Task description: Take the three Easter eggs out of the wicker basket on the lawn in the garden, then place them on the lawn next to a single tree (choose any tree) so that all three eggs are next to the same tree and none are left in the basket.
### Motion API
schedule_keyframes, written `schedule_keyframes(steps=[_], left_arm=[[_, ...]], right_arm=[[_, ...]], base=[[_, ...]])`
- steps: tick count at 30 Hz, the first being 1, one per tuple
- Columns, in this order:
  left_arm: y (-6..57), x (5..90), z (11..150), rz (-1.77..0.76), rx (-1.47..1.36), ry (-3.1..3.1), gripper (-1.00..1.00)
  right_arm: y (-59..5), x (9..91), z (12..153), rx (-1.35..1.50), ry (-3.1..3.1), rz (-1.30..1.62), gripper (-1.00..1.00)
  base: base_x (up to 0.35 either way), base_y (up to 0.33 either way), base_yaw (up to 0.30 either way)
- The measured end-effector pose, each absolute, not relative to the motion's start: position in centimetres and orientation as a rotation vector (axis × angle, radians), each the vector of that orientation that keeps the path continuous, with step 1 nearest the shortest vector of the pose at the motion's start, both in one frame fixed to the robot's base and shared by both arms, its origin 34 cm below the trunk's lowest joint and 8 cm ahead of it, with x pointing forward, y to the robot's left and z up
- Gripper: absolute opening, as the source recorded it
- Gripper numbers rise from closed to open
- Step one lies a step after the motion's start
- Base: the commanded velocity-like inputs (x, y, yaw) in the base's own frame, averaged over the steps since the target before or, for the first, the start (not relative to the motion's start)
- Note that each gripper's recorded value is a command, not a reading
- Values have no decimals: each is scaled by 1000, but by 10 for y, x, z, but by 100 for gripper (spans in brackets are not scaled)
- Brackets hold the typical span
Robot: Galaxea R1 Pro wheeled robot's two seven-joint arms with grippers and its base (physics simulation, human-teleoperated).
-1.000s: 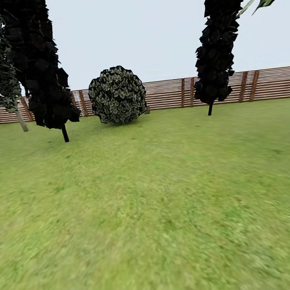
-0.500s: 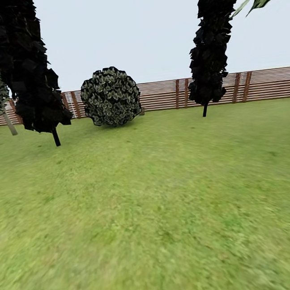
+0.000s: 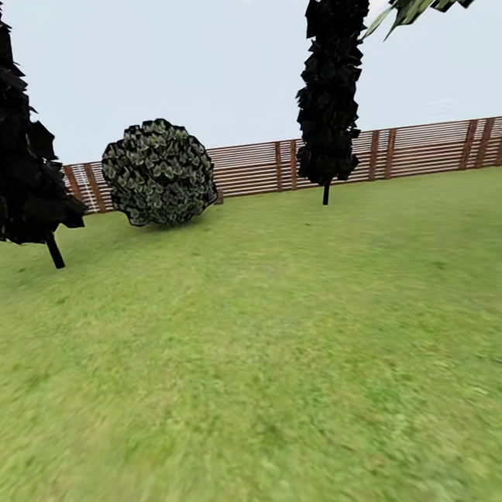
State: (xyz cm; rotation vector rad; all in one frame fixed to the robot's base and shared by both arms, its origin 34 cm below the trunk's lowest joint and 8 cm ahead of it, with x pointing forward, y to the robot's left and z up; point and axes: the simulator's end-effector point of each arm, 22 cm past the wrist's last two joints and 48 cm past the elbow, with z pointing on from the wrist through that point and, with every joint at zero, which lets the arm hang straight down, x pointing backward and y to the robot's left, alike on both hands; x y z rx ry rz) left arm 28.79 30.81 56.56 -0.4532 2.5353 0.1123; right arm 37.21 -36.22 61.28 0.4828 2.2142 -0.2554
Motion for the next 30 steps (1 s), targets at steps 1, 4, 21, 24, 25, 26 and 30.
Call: schedule_keyframes(steps=[1,4,21,24,25,26,30], left_arm=[[309,291,569,116,-450,2517,100],[310,297,578,122,-442,2477,100],[338,327,662,329,-510,2068,100],[344,328,681,347,-502,1989,100],[344,327,681,351,-503,1991,100],[344,326,682,352,-504,1993,100],[346,323,686,358,-506,1996,100]], right_arm=[[-362,372,614,482,2214,-255,100],[-362,372,618,481,2215,-254,100],[-361,369,639,475,2212,-253,100],[-361,368,643,475,2212,-253,100],[-361,368,644,475,2212,-253,100],[-361,368,645,475,2212,-253,100],[-361,367,650,475,2212,-254,100]], base=[[334,0,-262],[334,0,-243],[334,0,-24],[334,0,0],[334,0,0],[334,0,0],[334,0,0]])
